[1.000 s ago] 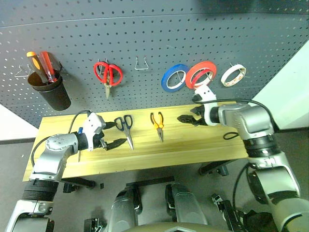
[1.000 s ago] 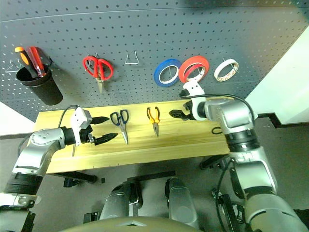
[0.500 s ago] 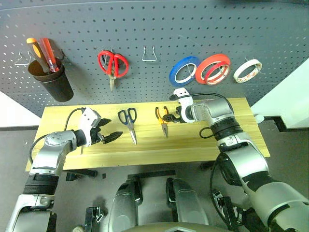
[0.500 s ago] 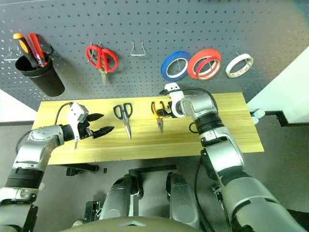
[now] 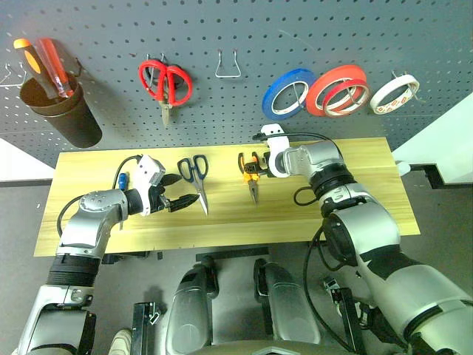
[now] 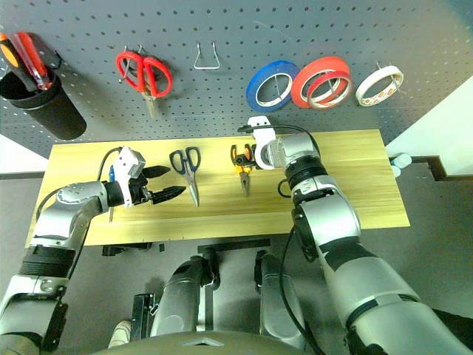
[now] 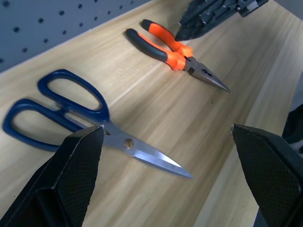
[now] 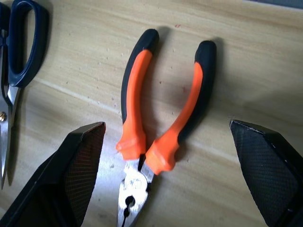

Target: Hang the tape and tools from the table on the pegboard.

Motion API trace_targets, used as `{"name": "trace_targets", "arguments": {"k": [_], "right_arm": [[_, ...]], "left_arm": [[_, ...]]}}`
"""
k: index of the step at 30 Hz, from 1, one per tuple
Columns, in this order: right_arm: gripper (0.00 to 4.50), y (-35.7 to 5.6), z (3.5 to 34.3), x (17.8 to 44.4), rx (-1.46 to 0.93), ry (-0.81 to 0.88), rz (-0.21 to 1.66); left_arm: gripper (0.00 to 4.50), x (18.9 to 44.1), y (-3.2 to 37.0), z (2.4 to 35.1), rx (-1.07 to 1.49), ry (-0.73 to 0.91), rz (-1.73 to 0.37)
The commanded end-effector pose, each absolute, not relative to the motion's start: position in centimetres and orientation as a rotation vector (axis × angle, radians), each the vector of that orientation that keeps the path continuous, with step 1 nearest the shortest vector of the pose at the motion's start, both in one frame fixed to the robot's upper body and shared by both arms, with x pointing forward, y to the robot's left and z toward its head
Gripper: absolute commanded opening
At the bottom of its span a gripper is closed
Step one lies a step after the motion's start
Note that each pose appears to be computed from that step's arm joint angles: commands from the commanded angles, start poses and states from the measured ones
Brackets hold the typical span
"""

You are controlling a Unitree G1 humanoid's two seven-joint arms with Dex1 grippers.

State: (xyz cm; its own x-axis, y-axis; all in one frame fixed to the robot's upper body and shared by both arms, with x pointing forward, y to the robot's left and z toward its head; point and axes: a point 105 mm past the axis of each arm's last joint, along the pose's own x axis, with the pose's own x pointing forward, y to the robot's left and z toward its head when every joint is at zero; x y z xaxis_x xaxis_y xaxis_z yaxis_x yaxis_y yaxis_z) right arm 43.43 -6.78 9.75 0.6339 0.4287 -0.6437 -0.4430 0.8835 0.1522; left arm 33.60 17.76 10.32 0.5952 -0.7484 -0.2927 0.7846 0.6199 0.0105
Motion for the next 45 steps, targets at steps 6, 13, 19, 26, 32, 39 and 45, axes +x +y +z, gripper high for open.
{"name": "trace_targets", "arguments": {"k": [6,13,19,26,32,39,45], "right_arm": [[4.36,-4.7,10.1,43.7,-0.032,0.682,0.522],[4.36,-3.5,9.2,43.5,-0.098,0.68,0.519],[4.36,-4.1,8.1,43.4,-0.288,0.695,0.486],[4.02,-4.1,8.1,43.5,-0.361,0.679,0.49],[2.21,-3.5,7.9,43.0,-0.378,0.709,0.516],[2.09,-4.5,7.7,43.0,-0.467,0.733,0.528],[2.09,-5.5,10.5,42.9,-0.506,0.713,0.641]], "left_arm": [[4.5,32.7,17.2,10.5,0.154,0.28,-0.945],[4.5,32.3,18.0,10.3,0.167,0.297,-0.927],[4.5,32.1,18.7,10.2,0.177,0.302,-0.901],[4.5,32.3,19.0,10.4,0.175,0.289,-0.871],[4.5,32.1,19.2,10.1,0.172,0.293,-0.859],[4.5,32.7,19.7,10.1,0.177,0.28,-0.833],[4.5,33.1,20.2,10.0,0.186,0.264,-0.828]]}}
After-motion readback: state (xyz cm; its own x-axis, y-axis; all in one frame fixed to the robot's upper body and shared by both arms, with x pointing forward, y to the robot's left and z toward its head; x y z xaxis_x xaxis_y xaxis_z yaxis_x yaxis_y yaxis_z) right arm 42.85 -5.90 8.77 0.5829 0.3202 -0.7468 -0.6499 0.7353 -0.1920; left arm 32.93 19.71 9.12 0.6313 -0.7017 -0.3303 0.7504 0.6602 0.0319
